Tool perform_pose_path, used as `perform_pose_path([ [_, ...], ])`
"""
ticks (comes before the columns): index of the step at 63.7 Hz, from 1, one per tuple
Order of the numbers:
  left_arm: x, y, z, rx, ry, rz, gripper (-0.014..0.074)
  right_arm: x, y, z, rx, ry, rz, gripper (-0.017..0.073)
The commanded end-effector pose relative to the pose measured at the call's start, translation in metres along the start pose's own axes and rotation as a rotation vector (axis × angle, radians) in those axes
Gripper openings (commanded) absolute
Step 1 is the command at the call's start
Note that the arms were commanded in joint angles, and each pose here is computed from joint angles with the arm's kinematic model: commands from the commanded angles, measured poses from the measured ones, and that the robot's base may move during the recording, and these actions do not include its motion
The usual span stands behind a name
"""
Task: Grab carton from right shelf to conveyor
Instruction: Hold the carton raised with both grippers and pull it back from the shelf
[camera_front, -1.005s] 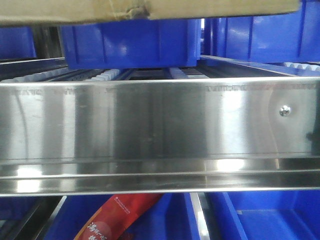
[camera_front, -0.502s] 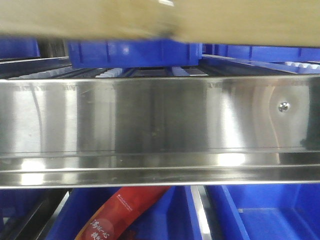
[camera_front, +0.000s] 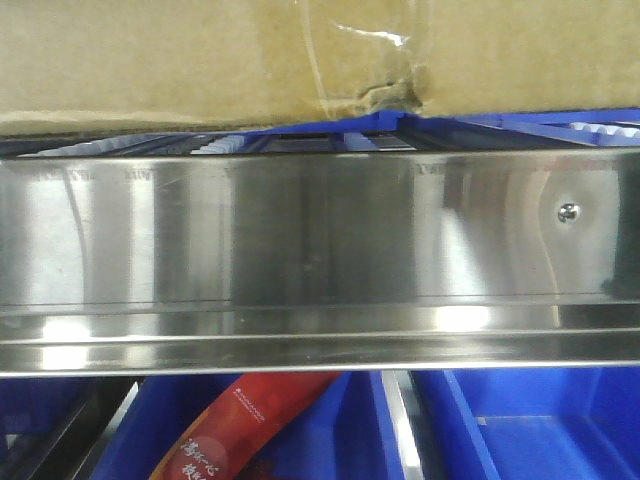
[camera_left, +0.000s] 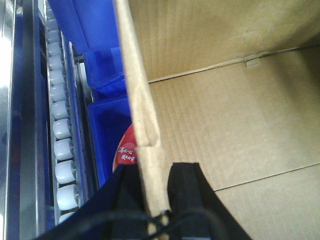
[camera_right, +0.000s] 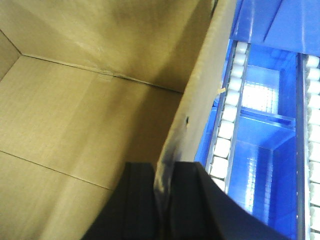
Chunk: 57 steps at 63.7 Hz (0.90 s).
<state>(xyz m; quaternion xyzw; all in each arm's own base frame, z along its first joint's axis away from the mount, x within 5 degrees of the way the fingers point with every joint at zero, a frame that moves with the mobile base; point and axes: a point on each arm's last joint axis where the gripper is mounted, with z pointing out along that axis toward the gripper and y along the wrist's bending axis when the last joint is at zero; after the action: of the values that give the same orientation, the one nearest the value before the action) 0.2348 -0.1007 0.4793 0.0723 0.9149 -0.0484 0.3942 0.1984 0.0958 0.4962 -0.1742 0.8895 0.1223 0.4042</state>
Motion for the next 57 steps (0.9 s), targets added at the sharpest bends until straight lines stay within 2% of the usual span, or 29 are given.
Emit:
perform_pose_path([
  [1,-0.005,-0.003,-0.014,0.042,-0.067,0.0,-0.0017,-0.004,0.001,-0.004,-0.018,-0.052,-0.008,-0.0067],
  [34,-0.006,-0.002,-0.015,0.032,-0.075,0.002,-0.0017,-0.006,0.001,0.013,-0.015,-0.007,-0.006,-0.0067],
  [57,-0.006,-0.001,-0.015,0.028,-0.077,0.004,-0.0017,-0.011,0.001,0.013,-0.017,-0.061,-0.006,-0.0067],
])
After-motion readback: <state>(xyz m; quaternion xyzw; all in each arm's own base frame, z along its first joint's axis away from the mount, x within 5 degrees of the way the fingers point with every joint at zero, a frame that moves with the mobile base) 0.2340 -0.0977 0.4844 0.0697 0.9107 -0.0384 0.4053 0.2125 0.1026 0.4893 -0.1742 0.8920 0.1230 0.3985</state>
